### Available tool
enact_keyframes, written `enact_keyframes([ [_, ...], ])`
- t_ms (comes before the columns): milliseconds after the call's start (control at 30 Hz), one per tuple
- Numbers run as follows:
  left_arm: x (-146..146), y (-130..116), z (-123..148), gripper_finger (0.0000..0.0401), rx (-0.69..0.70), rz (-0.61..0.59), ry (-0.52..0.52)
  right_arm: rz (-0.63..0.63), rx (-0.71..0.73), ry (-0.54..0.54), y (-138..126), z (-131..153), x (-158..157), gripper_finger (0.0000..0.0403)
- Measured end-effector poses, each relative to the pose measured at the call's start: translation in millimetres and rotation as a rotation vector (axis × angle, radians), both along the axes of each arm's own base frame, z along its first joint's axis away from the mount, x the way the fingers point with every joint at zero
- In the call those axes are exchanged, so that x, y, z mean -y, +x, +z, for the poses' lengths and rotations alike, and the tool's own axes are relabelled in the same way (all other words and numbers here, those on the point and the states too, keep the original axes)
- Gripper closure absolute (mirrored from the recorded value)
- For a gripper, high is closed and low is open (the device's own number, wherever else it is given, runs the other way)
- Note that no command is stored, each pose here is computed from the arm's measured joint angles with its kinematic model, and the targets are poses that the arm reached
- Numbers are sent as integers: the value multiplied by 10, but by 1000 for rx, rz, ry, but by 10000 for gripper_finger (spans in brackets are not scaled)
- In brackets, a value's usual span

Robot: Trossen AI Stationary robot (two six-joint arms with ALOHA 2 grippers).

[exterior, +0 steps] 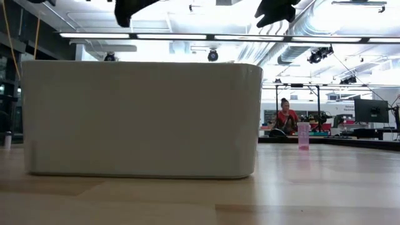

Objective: Pick and place medicine bottles into bin by pill shape (circle, oval)
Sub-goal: Put the bottom right orange pill bottle into the transparent bin

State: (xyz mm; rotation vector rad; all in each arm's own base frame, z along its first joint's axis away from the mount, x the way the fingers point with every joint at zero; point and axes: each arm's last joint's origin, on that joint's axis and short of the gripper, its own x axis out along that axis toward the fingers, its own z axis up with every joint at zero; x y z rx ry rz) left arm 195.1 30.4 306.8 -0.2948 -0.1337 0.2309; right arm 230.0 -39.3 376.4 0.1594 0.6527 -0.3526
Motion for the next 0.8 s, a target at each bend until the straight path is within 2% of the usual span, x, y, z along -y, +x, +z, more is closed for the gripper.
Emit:
enact_keyframes([
  [167,7,-43,34,91,-2,14,85,-14,22,79,3,-1,-11,206],
  [367,13,-40,31,91,-11,-4,118,-46,45,143,7,2,-15,206],
  [433,15,-41,32,91,-10,-11,119,-27,53,191,11,3,-28,206],
  [533,15,-40,31,91,-7,-13,100,33,51,325,56,-25,-106,206],
  [633,13,-40,31,91,-5,-9,93,110,-65,477,116,-149,-327,206],
  [733,12,-40,31,91,-5,-9,93,144,-291,589,159,-367,-672,206],
  [800,13,-40,31,91,-6,-9,93,151,-440,626,165,-510,-933,206],
])
